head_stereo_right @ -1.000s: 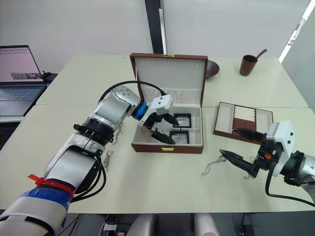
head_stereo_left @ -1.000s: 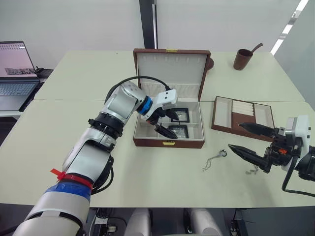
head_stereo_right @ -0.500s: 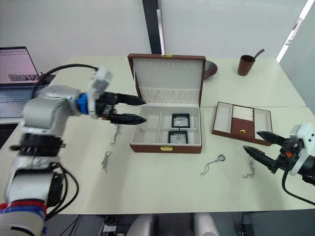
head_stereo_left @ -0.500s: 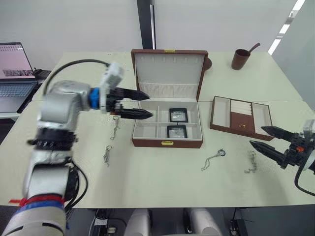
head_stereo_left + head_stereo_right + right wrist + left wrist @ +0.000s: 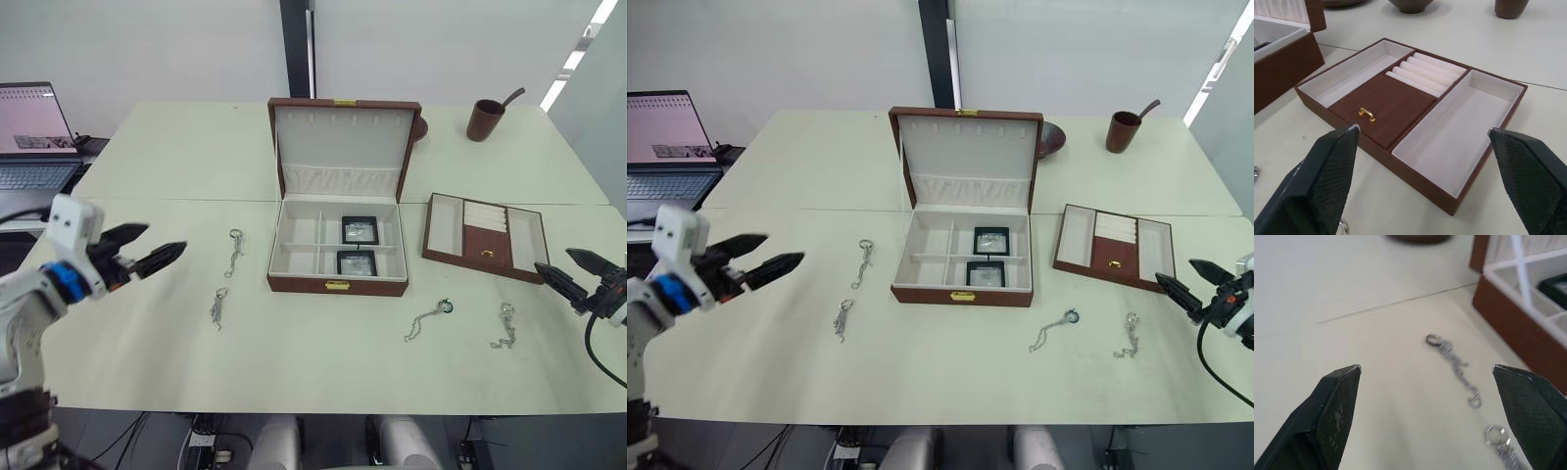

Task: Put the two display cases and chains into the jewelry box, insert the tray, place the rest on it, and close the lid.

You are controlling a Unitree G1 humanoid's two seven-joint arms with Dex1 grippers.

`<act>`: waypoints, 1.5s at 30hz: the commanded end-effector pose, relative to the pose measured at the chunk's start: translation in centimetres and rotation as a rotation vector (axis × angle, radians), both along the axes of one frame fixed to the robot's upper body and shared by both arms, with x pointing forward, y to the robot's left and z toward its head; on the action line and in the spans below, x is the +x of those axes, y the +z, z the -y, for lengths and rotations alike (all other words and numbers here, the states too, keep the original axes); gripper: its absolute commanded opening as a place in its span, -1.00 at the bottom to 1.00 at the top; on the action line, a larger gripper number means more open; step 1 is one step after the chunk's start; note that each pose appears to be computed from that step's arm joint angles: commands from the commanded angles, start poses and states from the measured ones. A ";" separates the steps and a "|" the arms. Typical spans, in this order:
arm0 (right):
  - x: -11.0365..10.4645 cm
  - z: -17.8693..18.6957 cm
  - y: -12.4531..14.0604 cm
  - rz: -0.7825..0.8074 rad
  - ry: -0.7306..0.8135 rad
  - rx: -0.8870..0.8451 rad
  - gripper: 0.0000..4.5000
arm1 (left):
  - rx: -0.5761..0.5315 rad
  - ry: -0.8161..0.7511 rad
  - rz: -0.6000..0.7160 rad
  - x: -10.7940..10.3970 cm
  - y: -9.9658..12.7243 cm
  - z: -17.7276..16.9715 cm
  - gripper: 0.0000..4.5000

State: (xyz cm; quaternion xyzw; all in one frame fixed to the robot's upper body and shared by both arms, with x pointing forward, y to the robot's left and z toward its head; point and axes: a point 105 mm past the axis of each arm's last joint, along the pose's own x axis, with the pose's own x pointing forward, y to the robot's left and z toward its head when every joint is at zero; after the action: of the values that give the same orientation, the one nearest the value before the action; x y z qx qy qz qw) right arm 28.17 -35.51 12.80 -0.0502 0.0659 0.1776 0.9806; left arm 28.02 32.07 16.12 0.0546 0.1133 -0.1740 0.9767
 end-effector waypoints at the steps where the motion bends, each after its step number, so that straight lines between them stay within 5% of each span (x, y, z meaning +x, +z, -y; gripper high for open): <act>1: 0.3 1.7 0.3 0.052 -0.072 -0.035 1.00 | 0.032 0.130 0.103 -0.7 1.2 -2.0 0.98; 10: 1.0 2.9 -0.8 0.068 -0.148 -0.023 1.00 | 0.035 0.461 0.131 -2.7 -2.7 -6.8 0.98; 17: 1.1 3.6 -1.0 0.076 -0.184 -0.030 1.00 | 0.017 0.560 0.156 -3.4 -5.0 -7.3 0.98; 38: 0.9 3.0 -0.4 0.069 -0.124 -0.020 1.00 | -0.001 0.435 0.162 -2.0 -3.9 -5.8 0.98; 45: 0.6 -1.4 1.4 0.054 0.168 -0.020 1.00 | -0.017 0.245 0.092 -1.2 -3.3 -4.0 0.98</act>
State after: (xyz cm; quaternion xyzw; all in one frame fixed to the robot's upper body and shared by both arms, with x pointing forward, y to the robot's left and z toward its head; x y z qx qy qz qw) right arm 28.78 -35.96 11.97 -0.0478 0.0527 0.1961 0.9780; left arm 26.58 36.68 11.61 0.0311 0.0770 -0.0160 0.9964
